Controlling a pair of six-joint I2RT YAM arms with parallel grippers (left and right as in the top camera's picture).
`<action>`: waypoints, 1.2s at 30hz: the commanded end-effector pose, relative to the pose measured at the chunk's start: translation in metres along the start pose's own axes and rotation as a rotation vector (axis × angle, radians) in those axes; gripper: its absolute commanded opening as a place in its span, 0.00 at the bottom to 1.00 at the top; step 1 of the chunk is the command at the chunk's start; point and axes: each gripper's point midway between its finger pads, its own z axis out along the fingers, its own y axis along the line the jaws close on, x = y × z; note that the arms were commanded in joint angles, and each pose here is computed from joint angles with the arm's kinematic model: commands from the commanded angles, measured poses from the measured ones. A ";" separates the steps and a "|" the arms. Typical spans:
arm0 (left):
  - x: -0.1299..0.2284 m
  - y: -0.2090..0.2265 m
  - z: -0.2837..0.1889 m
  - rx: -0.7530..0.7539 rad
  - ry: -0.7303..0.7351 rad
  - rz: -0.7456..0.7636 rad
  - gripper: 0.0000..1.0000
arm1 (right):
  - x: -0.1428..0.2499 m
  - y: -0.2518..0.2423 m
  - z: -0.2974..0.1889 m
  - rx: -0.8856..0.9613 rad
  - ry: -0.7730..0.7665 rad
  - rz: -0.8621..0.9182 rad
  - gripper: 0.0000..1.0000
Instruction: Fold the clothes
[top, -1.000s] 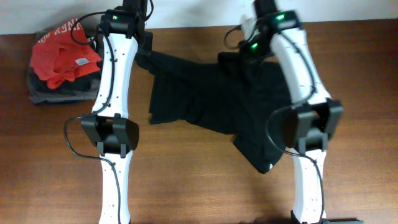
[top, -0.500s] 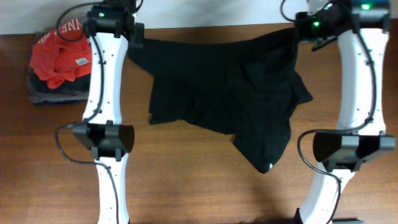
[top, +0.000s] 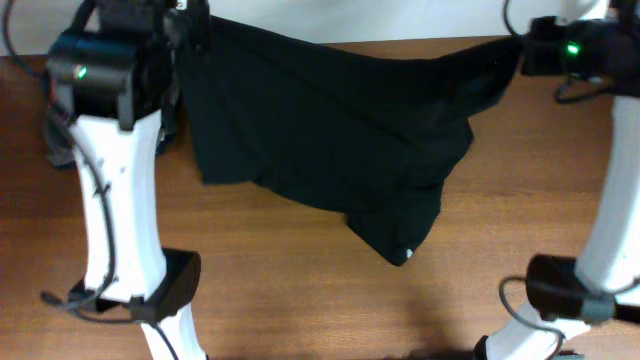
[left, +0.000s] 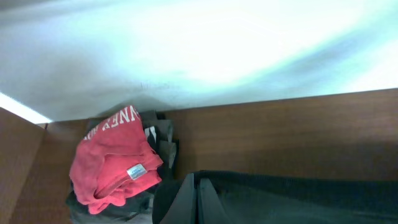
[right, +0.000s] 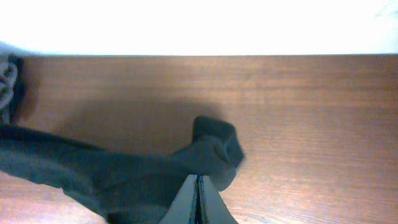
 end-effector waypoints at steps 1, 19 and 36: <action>-0.015 0.008 -0.051 0.004 -0.100 -0.027 0.01 | -0.004 -0.008 -0.062 0.051 -0.117 0.019 0.04; -0.017 0.006 -0.170 0.101 -0.272 -0.027 0.01 | 0.043 0.026 -0.226 0.114 -0.394 0.011 0.04; -0.029 -0.007 -0.131 0.088 -0.247 -0.021 0.01 | 0.054 0.054 -0.104 -0.381 -0.046 -0.023 0.21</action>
